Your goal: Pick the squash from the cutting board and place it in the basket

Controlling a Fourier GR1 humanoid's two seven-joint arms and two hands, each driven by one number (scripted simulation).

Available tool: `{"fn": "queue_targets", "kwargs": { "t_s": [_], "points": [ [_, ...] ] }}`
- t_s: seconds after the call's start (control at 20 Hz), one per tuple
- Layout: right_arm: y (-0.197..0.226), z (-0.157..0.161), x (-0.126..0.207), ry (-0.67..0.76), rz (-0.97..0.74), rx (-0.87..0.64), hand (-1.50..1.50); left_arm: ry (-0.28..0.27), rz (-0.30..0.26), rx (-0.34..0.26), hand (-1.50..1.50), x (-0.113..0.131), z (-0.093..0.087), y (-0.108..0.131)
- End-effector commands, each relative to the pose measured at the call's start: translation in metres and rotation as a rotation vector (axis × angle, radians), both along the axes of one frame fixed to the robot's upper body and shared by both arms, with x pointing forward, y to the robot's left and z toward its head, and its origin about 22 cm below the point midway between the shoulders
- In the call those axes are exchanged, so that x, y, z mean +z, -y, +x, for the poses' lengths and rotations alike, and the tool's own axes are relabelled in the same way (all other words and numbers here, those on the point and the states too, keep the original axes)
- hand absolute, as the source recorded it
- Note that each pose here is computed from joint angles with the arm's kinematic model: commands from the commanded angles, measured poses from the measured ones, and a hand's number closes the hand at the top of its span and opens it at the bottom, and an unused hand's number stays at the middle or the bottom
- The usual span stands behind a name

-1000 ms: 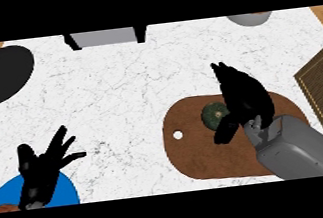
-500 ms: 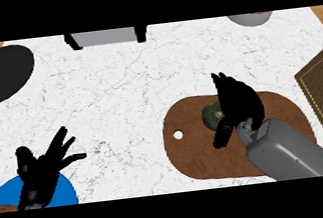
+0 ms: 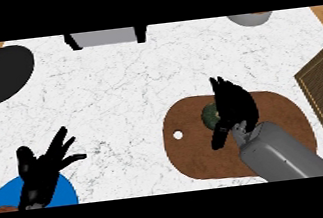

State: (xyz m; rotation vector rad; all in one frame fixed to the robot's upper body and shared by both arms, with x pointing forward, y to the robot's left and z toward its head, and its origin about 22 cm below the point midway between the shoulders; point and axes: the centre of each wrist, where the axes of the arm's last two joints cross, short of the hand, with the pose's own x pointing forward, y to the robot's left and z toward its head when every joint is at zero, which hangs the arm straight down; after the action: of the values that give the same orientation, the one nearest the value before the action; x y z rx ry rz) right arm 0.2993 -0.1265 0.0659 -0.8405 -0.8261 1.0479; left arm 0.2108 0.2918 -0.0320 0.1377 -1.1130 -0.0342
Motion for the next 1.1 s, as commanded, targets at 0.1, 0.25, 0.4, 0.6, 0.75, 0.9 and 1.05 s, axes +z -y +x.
{"fn": "queue_targets", "kwargs": {
  "t_s": [0.1,0.25,0.4,0.6,0.75,0.9,1.05],
  "points": [
    [-0.008,0.001,-0.015,-0.004,-0.012,-0.053,-1.50,-0.107,0.015,0.019,0.00,-0.014,0.001,-0.004],
    [-0.006,0.000,-0.022,-0.006,-0.020,-0.042,1.50,-0.109,0.020,0.010,0.00,-0.034,-0.016,0.013],
    [0.002,0.002,-0.025,0.020,-0.098,0.046,1.50,-0.096,0.015,0.010,0.00,-0.024,-0.017,-0.004],
    [0.002,0.009,-0.027,0.024,-0.166,0.066,1.50,-0.091,0.023,0.019,0.00,-0.016,-0.008,-0.004],
    [0.005,0.007,-0.034,0.043,-0.163,0.094,1.50,-0.089,0.009,0.006,0.00,-0.013,0.002,-0.005],
    [0.002,-0.053,-0.042,0.025,-0.127,0.207,1.50,-0.111,0.012,0.043,0.00,-0.021,-0.012,-0.008],
    [0.003,-0.113,-0.049,0.007,-0.066,0.385,1.50,-0.113,0.000,0.069,0.00,-0.028,-0.023,0.006]
  ]
}}
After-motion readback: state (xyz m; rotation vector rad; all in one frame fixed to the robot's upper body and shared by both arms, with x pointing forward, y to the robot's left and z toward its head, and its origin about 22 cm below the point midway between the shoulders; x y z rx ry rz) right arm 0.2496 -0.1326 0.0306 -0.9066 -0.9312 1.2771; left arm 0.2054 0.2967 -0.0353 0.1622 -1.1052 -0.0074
